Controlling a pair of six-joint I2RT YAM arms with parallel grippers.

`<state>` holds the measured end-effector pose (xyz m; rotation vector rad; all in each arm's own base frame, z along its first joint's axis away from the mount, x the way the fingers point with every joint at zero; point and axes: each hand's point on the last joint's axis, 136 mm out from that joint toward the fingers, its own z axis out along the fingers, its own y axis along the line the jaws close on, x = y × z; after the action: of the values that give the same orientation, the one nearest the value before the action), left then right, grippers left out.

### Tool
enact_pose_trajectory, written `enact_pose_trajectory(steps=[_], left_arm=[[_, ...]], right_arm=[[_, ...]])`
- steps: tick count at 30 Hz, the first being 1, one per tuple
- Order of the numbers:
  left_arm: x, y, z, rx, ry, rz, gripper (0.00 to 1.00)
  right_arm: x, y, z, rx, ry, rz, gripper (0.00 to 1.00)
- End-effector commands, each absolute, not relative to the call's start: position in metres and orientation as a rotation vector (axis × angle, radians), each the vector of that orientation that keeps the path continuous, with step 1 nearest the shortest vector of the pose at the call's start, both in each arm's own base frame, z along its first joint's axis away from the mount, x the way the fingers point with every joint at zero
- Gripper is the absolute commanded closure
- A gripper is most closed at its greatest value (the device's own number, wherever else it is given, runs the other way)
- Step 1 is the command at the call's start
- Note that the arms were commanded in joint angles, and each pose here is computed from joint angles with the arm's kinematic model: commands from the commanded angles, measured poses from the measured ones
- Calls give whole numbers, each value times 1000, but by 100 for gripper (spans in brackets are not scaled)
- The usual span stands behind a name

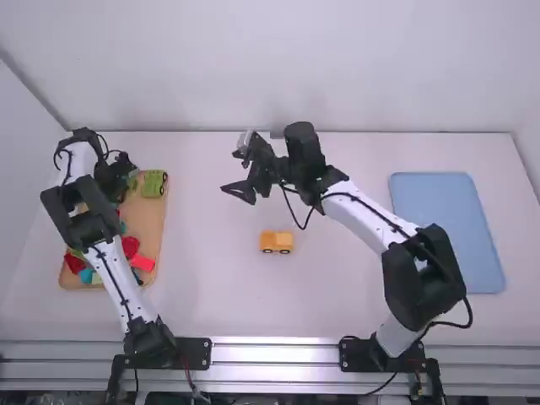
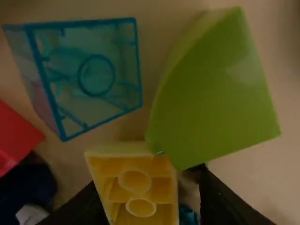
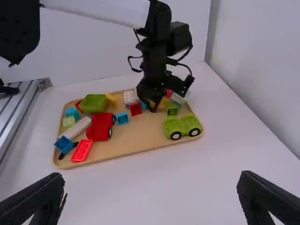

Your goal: Assemble lego blocks to make yellow taxi

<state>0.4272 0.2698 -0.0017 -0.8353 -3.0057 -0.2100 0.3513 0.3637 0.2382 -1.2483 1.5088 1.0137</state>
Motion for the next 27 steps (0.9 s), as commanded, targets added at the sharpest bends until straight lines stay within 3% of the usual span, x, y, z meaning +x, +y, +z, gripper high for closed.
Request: enact_pose_trajectory(steps=[1, 11, 17, 23, 27], left_arm=[[421, 270, -9, -838, -2992, -173, 54], [416, 272, -9, -753, -2989, -189, 68], [419, 264, 7, -618, -3065, -161, 69], [429, 251, 71, -497, -3285, -70, 85], [428, 227, 115, -582, -3397, 106, 89]], right_arm=[[354, 364, 261, -1239, 1463, 1000, 2], [353, 363, 260, -1240, 1466, 1001, 2], [358, 362, 259, -1217, 1488, 981, 2], [363, 361, 259, -1200, 1501, 960, 2], [363, 360, 258, -1200, 1504, 960, 2]])
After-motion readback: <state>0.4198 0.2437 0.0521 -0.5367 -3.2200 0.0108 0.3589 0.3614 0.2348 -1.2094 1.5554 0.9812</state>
